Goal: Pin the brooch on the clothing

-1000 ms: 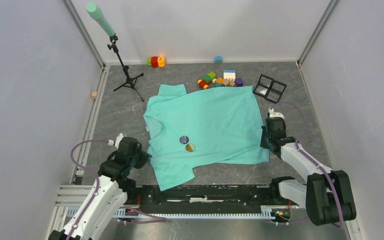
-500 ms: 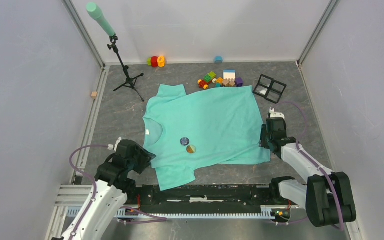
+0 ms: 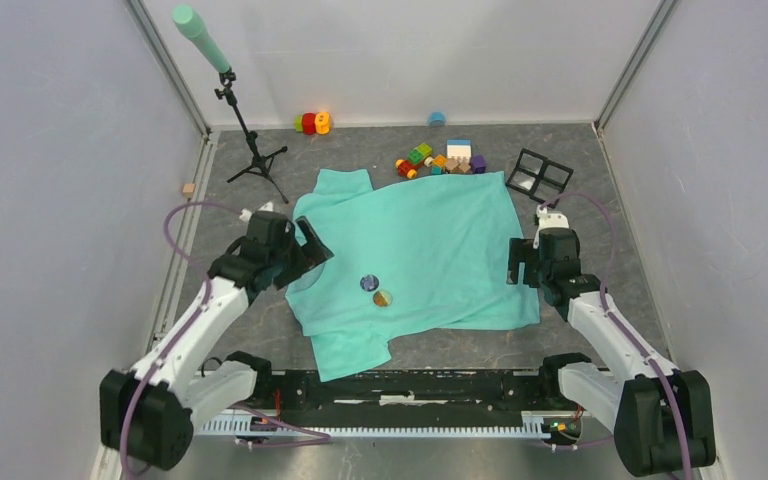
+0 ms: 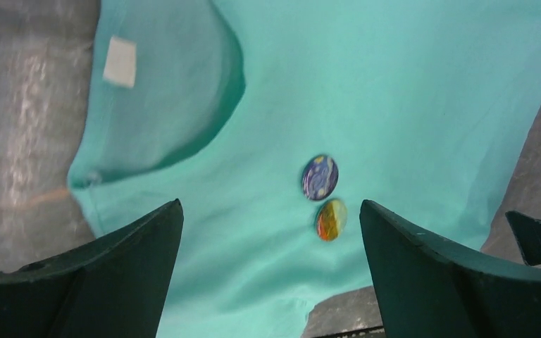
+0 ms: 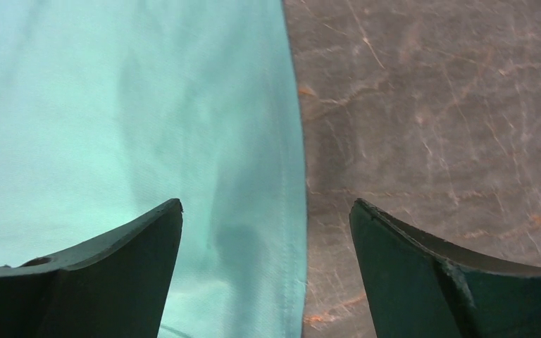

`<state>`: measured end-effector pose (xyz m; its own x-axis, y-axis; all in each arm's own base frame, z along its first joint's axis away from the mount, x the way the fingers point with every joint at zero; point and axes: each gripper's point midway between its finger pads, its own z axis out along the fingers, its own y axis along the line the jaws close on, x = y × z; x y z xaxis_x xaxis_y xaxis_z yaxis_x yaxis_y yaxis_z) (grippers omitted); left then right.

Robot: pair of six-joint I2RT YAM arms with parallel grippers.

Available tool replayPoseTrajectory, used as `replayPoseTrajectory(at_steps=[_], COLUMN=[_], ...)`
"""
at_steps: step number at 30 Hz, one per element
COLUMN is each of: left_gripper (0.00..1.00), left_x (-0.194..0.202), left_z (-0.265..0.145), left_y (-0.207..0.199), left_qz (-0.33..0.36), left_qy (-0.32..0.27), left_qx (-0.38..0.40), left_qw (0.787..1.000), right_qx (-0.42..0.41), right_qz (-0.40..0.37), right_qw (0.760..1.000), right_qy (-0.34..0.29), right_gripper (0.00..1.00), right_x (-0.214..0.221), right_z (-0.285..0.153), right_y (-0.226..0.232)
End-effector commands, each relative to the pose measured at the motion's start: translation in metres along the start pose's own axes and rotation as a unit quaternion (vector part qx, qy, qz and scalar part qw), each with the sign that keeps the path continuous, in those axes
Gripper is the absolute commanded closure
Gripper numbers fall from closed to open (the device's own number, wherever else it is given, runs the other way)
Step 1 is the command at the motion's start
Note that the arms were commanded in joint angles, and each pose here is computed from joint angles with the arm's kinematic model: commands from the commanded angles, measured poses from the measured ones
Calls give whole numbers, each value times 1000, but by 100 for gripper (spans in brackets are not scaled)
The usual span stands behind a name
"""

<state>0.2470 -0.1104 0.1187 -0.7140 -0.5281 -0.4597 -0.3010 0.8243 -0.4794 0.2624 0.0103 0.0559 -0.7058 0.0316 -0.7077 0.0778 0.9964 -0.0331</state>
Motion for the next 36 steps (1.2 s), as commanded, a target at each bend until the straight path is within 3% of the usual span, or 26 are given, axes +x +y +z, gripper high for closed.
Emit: replayPoseTrajectory(at_steps=[1,11,22,29,36], left_gripper=[0,0,0,0,0], left_x=[-46,-58,-81,-96,-134], left_z=[29,124,166,134,38], left_y=[-40,-23,-9,-24,-63], left_qz=[80,77,84,96,148], left_qy=[-44,-11,-6,-35,-124], left_qx=[55,12,-20,-1,53], left_qw=[994,997,996,995,980], right_qx=[-74,-90,-68,-42,3], right_qz=[-9,-4,1,7,-1], right_qw=[995,994,995,994,983], right_qy=[-60,-57,-73,-105,-184], right_gripper=[6,5,4,2,2], right_x=[-42,-42,-48,-63,-106], right_z=[0,12,5,-7,-40], right_y=[27,36,27,16,-4])
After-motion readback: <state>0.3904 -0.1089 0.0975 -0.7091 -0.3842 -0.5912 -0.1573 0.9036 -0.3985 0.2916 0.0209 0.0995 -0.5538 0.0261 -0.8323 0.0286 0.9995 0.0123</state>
